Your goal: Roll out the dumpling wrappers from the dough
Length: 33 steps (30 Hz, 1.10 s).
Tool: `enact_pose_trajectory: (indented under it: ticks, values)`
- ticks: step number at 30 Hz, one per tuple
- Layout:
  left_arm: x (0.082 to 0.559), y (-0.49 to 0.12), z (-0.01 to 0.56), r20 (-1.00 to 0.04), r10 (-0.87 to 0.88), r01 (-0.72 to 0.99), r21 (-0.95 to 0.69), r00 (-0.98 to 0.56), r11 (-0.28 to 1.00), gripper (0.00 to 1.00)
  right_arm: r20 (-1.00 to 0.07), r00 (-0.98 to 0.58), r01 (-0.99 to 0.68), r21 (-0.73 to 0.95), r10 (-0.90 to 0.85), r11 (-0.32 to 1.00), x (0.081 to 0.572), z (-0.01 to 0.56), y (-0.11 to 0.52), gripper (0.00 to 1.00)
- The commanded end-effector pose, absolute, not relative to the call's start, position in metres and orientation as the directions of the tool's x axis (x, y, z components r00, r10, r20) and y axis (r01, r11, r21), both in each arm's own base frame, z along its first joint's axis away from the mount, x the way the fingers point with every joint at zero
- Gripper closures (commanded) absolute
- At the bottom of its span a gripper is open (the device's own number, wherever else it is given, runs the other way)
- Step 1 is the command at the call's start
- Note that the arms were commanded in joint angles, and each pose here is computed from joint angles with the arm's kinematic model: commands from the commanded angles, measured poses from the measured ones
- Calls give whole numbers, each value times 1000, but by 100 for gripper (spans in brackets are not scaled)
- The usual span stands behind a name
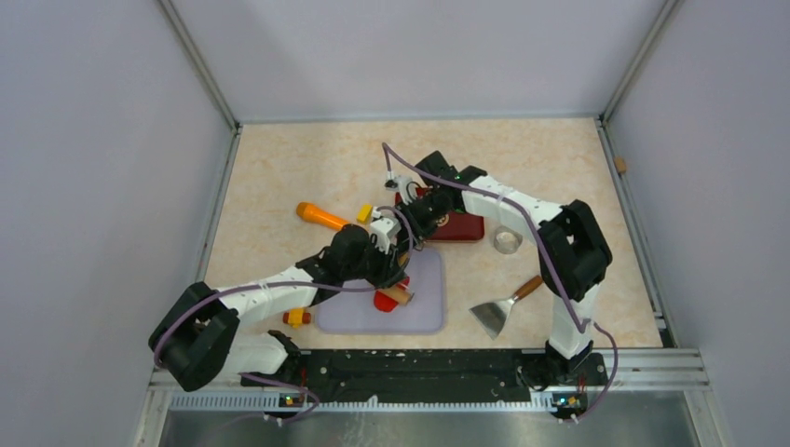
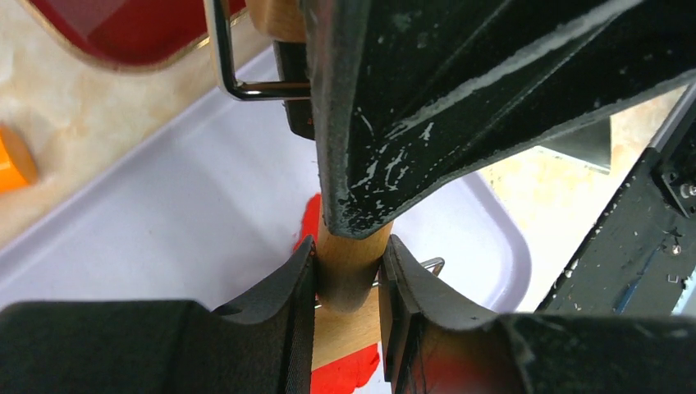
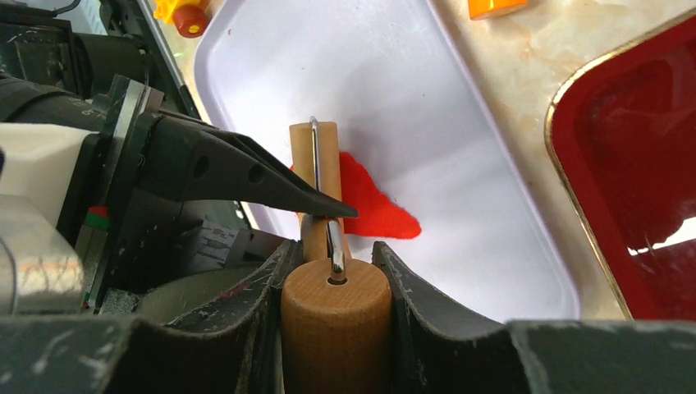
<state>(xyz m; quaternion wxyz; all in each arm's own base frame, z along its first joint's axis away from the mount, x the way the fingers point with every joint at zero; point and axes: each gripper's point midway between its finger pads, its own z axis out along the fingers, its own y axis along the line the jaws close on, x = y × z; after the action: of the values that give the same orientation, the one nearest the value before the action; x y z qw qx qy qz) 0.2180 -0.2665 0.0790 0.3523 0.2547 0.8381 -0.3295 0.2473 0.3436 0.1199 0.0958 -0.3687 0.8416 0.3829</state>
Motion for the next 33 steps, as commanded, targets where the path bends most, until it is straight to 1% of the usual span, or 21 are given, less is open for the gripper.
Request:
enact_pose_trajectory:
  ticks: [1, 5, 10, 18, 21, 25, 29, 33]
  values:
    - [222, -241, 58, -681, 89, 480, -410, -727, 776, 100, -404, -708, -690, 574, -580, 442, 237, 94, 342, 100]
    - [209, -218, 28, -616, 50, 367, -401, -786, 840, 100, -363, -703, -687, 568, -611, 453, 221, 59, 340, 100]
    - [193, -197, 12, -577, 2, 283, -397, -817, 873, 100, -327, -708, -675, 574, -626, 463, 207, 28, 336, 100]
    - [194, -187, 3, -526, -46, 193, -390, -849, 900, 100, -325, -725, -658, 587, -607, 471, 205, 14, 343, 100]
    - [198, -188, 10, -538, -27, 215, -382, -842, 899, 100, -350, -719, -663, 604, -600, 442, 206, 23, 354, 100]
    - [202, -202, 42, -567, 49, 321, -391, -822, 863, 100, -408, -703, -671, 651, -582, 354, 205, 48, 376, 100]
    - [206, -204, 77, -634, 66, 387, -383, -771, 839, 100, -452, -708, -663, 689, -542, 292, 212, 79, 402, 100]
    - [211, -202, 107, -691, 109, 450, -337, -715, 827, 100, -514, -675, -698, 677, -530, 233, 220, 116, 414, 100]
